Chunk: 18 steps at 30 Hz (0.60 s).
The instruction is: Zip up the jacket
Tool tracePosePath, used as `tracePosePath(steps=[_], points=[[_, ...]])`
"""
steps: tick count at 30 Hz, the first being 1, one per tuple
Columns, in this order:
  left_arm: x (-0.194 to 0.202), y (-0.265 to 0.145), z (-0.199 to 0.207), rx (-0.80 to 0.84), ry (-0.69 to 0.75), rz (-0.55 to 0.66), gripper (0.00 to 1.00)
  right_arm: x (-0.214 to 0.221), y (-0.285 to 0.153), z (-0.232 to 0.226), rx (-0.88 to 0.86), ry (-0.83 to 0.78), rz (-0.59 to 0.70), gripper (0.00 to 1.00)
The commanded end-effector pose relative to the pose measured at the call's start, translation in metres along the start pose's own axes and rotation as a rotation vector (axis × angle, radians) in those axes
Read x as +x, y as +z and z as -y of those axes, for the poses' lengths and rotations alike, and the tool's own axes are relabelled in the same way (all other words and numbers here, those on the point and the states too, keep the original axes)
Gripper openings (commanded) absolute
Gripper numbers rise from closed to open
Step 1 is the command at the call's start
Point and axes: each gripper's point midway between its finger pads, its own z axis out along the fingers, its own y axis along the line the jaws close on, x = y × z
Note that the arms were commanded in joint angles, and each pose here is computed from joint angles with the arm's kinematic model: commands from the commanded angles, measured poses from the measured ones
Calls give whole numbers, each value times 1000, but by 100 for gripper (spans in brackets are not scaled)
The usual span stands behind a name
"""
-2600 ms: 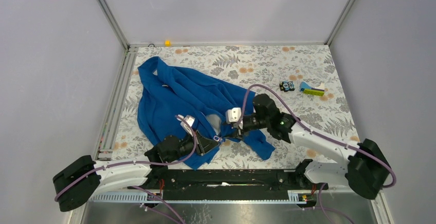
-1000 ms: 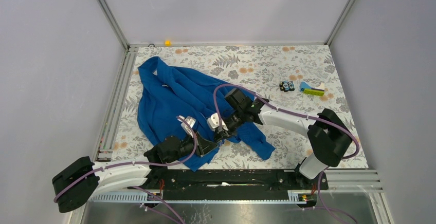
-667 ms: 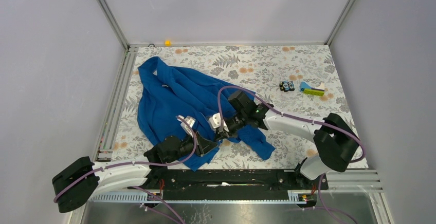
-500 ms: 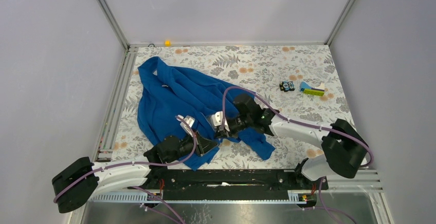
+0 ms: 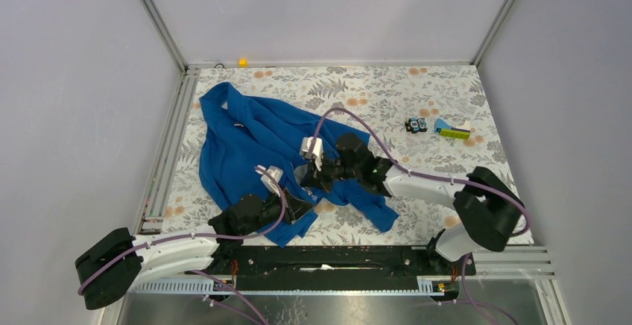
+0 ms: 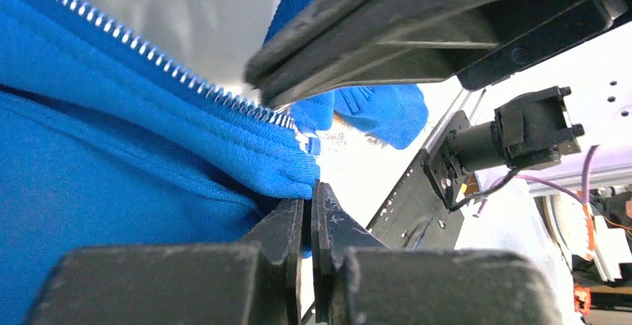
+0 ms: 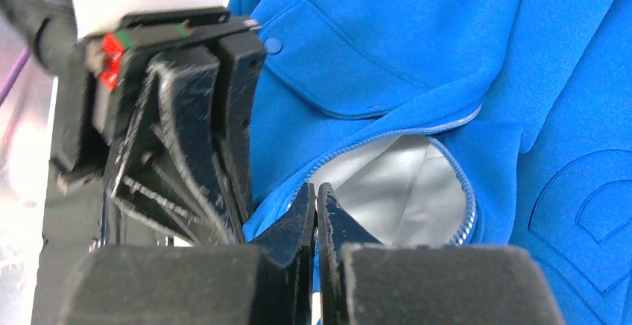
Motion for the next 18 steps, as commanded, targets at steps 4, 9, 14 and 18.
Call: tracePosePath(steps=[4,9,14,18], points=[[45,-4,-13,-55,4,-221,0,-128,9,51,122,-77,373,0],[30,-4,-6,-49,-22,-159,5,-85,-11,43,158,-33,216,0],[13,-2,11,17,41,-110,0,-65,-35,35,223,36,204,0],[26,7,10,10,60,-198,0,-84,-30,51,274,28,255,0]])
